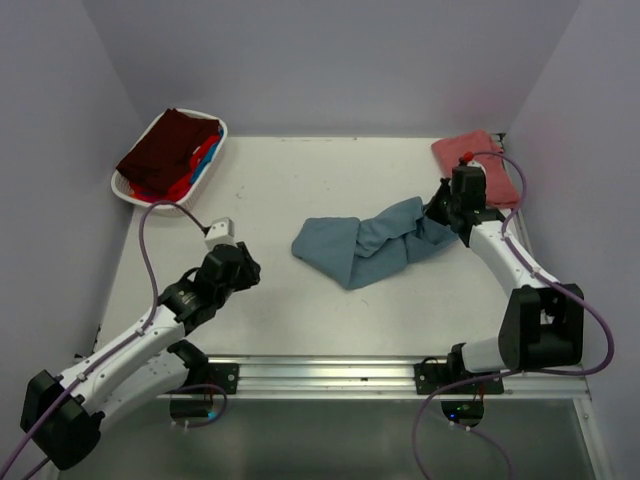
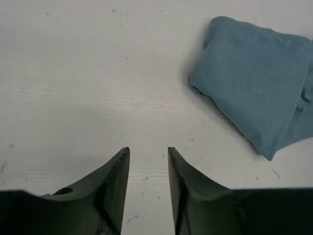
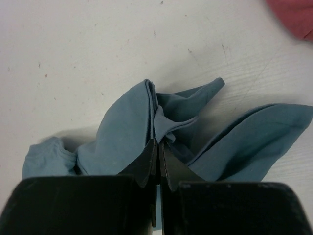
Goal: Fold and stack the t-shirts
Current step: Flatten the tshirt out
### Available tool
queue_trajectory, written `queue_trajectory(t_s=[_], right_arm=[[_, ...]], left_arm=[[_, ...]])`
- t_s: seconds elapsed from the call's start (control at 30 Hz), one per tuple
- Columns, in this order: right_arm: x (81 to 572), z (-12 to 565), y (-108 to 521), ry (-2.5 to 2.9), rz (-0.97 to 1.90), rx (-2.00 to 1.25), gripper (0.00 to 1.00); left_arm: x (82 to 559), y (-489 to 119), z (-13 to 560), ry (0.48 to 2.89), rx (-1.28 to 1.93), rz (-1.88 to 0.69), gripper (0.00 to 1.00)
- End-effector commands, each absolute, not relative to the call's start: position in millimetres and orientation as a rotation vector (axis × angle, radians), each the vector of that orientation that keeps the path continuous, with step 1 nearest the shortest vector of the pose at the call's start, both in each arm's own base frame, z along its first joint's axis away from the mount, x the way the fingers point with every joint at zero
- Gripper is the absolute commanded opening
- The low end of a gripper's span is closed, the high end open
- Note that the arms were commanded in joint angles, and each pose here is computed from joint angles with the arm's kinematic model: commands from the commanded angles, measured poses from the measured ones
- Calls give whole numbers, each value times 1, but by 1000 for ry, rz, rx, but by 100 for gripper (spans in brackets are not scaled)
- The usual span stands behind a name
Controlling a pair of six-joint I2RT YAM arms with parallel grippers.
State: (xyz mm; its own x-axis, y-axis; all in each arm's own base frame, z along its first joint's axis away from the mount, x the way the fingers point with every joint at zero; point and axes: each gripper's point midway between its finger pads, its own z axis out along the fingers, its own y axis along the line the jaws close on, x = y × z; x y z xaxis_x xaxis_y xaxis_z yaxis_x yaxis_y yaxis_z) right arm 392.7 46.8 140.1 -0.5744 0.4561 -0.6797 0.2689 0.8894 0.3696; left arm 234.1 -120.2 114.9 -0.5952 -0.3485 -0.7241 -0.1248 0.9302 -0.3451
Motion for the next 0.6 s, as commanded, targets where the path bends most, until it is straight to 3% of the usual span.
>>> queue_trajectory(t_s=[0.0,0.03,0.2,0.33,0.57], right_arm=[[382,145,56,2241,324,429,0],[381,145,58,2243,333,415,0],[379,148,67,2251,386,369,0],[377,144,72,2266,407,347,0],[375,136,69,2283,385,352,0]], left_arm=[[274,-180,155,1994,-115,-601,45],[281,-192,133,2074,-60,-573,49],[348,-272,190,1939,201,-631,68],[400,-328,202,1910,322,-666,74],[418,-380,174,1992,537,-666,76]])
